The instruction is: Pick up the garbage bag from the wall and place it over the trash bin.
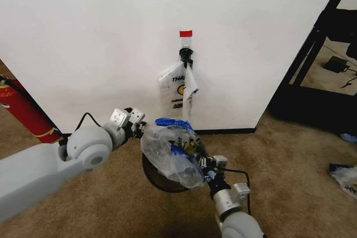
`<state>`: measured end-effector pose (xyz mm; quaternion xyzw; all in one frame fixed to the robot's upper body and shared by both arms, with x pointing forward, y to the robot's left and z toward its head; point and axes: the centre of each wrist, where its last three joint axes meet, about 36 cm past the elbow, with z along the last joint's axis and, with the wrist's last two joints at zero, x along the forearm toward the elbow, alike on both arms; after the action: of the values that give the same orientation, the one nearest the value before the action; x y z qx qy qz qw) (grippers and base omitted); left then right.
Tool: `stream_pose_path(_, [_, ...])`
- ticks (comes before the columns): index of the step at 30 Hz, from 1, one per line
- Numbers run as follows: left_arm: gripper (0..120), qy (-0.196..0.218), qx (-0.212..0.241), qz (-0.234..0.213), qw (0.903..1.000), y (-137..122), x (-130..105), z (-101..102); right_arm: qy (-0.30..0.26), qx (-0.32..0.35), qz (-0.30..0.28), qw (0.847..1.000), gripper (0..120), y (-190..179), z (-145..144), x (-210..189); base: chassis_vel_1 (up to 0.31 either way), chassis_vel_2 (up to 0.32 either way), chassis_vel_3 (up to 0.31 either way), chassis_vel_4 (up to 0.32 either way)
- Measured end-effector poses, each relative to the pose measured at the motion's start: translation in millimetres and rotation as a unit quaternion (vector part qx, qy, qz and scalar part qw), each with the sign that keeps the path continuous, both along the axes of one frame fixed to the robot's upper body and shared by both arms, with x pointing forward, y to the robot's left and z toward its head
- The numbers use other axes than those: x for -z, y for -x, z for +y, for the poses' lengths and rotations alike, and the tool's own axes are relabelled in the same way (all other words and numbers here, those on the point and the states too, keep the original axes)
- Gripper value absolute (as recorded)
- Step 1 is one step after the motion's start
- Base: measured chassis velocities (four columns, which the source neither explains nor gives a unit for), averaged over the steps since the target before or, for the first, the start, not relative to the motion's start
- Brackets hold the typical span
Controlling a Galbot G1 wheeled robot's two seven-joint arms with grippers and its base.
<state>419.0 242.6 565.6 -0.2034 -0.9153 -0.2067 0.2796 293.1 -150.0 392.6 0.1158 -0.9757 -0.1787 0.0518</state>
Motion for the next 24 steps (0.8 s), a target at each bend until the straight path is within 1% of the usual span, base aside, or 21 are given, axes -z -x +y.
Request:
stream_pose_path(3, [0, 0.004, 0.006, 0.013, 0.9999, 11, 7, -1, -0.015, 0.005, 0.000, 1.000, 0, -2, -4, -5, 0.000, 0.000, 0.000, 0.000])
stream_pose_path(5, [0, 0.005, 0.007, 0.014, 0.9999, 12, 8, -2, -0.018, 0.006, 0.000, 1.000, 0, -2, -4, -7, 0.000, 0.000, 0.000, 0.000])
stream_pose_path(7, [0, 0.009, 0.011, 0.018, 0.9997, 15, 9, -4, -0.027, 0.008, 0.001, 1.000, 0, -3, -4, -10, 0.000, 0.000, 0.000, 0.000])
stream_pose_path(10, [1, 0.020, 0.012, 0.012, 0.9997, 19, 8, -12, -0.031, 0.025, 0.018, 0.999, 0, -3, -1, -14, 0.000, 0.000, 0.000, 0.000])
stream_pose_path(11, [7, 0.023, 0.011, 0.007, 0.9997, 19, 6, -14, -0.031, 0.030, 0.026, 0.999, 0, -3, 0, -14, 0.000, 0.000, 0.000, 0.000])
stream_pose_path(12, [7, 0.023, 0.011, 0.007, 0.9997, 19, 6, -14, -0.031, 0.030, 0.026, 0.999, 0, -3, 0, -14, 0.000, 0.000, 0.000, 0.000])
stream_pose_path(14, [15, 0.029, 0.011, -0.005, 0.9995, 20, 0, -17, -0.030, 0.040, 0.038, 0.998, 0, -4, 2, -13, 0.000, 0.000, 0.000, 0.000])
stream_pose_path(15, [16, 0.029, 0.011, -0.007, 0.9995, 19, -1, -17, -0.029, 0.042, 0.040, 0.998, 0, -4, 2, -13, 0.000, 0.000, 0.000, 0.000])
stream_pose_path(16, [23, 0.032, 0.011, -0.017, 0.9993, 19, -7, -17, -0.026, 0.046, 0.051, 0.997, 0, -5, 2, -12, 0.000, 0.000, 0.000, 0.000])
stream_pose_path(17, [26, 0.030, 0.009, -0.023, 0.9992, 19, -10, -17, -0.024, 0.049, 0.059, 0.997, 0, -5, 3, -12, 0.000, 0.000, 0.000, 0.000])
stream_pose_path(20, [38, 0.013, 0.006, -0.045, 0.9989, 20, -14, -17, -0.019, 0.057, 0.075, 0.995, 0, -7, 2, -9, 0.000, 0.000, 0.000, 0.000])
stream_pose_path(21, [38, 0.013, 0.006, -0.045, 0.9989, 20, -14, -17, -0.019, 0.057, 0.075, 0.995, 0, -7, 2, -9, 0.000, 0.000, 0.000, 0.000])
stream_pose_path(22, [45, 0.005, 0.005, -0.055, 0.9985, 22, -15, -16, -0.018, 0.059, 0.083, 0.995, 0, -8, 2, -9, 0.000, 0.000, 0.000, 0.000])
stream_pose_path(23, [48, -0.002, 0.005, -0.064, 0.9980, 24, -16, -15, -0.019, 0.061, 0.089, 0.994, 0, -8, 2, -9, 0.000, 0.000, 0.000, 0.000])
stream_pose_path(24, [53, -0.016, 0.004, -0.083, 0.9964, 26, -18, -14, -0.018, 0.063, 0.095, 0.993, 0, -9, 2, -8, 0.000, 0.000, 0.000, 0.000])
